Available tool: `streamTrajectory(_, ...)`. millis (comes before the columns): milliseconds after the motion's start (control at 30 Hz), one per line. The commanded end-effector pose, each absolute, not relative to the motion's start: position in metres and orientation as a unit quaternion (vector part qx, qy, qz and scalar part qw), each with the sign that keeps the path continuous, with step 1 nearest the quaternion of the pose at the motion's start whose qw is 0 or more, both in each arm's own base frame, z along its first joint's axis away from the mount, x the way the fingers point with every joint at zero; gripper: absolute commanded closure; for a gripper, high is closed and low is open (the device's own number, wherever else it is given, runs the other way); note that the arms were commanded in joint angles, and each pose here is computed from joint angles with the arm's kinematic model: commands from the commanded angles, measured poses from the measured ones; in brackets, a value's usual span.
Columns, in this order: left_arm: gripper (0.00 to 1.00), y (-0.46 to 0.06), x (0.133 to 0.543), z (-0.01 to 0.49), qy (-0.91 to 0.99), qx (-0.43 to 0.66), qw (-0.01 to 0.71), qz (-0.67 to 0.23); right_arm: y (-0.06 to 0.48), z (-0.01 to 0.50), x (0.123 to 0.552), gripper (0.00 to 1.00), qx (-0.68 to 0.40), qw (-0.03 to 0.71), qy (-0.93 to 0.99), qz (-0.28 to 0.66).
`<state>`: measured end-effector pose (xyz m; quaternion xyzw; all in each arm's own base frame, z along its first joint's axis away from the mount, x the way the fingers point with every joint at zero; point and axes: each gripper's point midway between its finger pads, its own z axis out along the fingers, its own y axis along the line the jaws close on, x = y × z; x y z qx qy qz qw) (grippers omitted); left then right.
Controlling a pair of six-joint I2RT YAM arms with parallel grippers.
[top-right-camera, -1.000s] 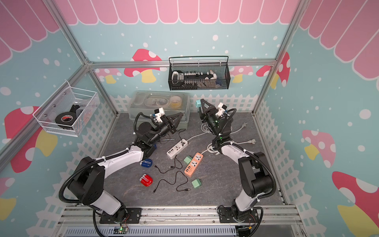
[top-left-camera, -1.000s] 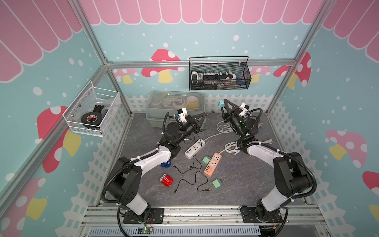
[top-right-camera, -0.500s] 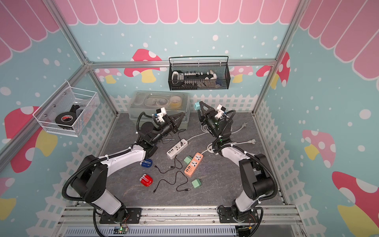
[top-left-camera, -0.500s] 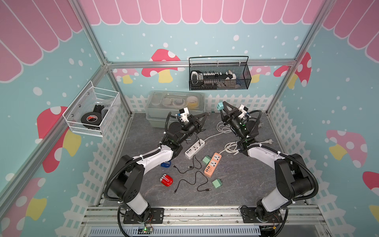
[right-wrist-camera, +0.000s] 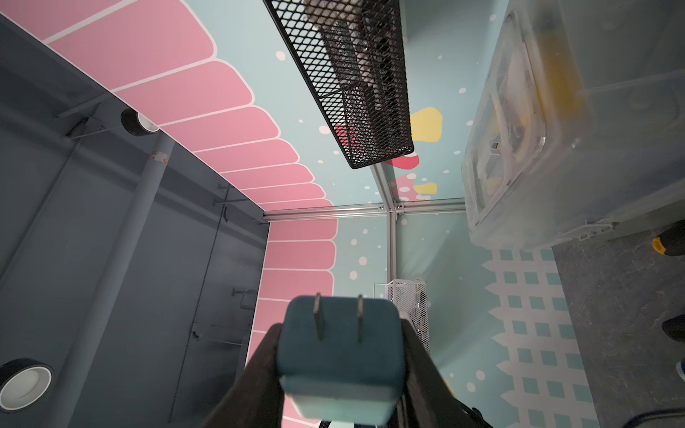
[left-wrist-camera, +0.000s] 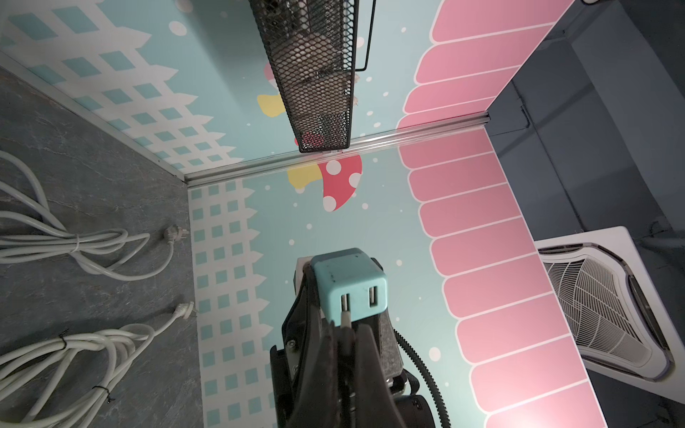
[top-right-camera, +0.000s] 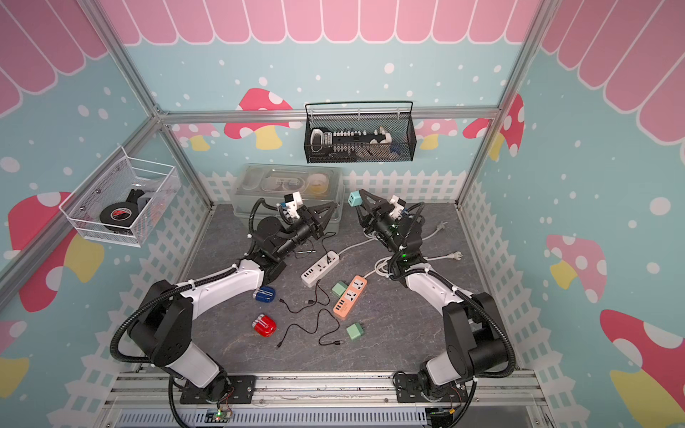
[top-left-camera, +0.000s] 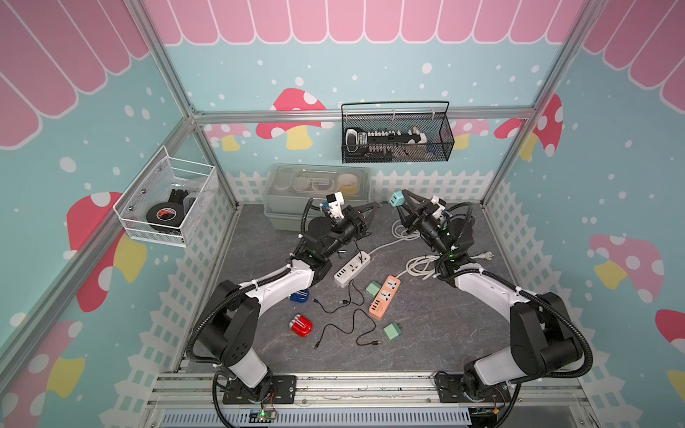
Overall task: Charge the electric shaver
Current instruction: Insert the charging cable into the plug.
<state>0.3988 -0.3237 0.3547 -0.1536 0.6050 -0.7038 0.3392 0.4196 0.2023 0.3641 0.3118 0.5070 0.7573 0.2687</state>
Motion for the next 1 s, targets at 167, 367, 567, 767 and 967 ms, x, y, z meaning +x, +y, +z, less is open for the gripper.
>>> streamTrajectory(167, 1.0, -0.323, 0.389, 0.375, 0.577, -0.14, 0.356, -0.721, 0.205, 0.376, 0.41, 1.0, 0.301, 0.253, 0.499, 0.773)
streamTrajectory(367, 1.0, -0.326, 0.387, 0.374, 0.579, -0.137, 0.353, -0.722, 0.205, 0.374, 0.41, 1.0, 0.299, 0.254, 0.5, 0.772)
streamTrajectory(567, 1.0, -0.33, 0.39, 0.369, 0.588, -0.139, 0.345, -0.718, 0.204, 0.378, 0.41, 1.0, 0.293, 0.264, 0.492, 0.776)
streamTrajectory(767, 1.0, -0.337, 0.394, 0.365, 0.594, -0.145, 0.337, -0.716, 0.208, 0.379, 0.408, 1.0, 0.29, 0.265, 0.492, 0.777)
streamTrajectory(967, 1.0, -0.34, 0.397, 0.361, 0.598, -0.152, 0.333, -0.713, 0.209, 0.383, 0.406, 1.0, 0.284, 0.265, 0.49, 0.78)
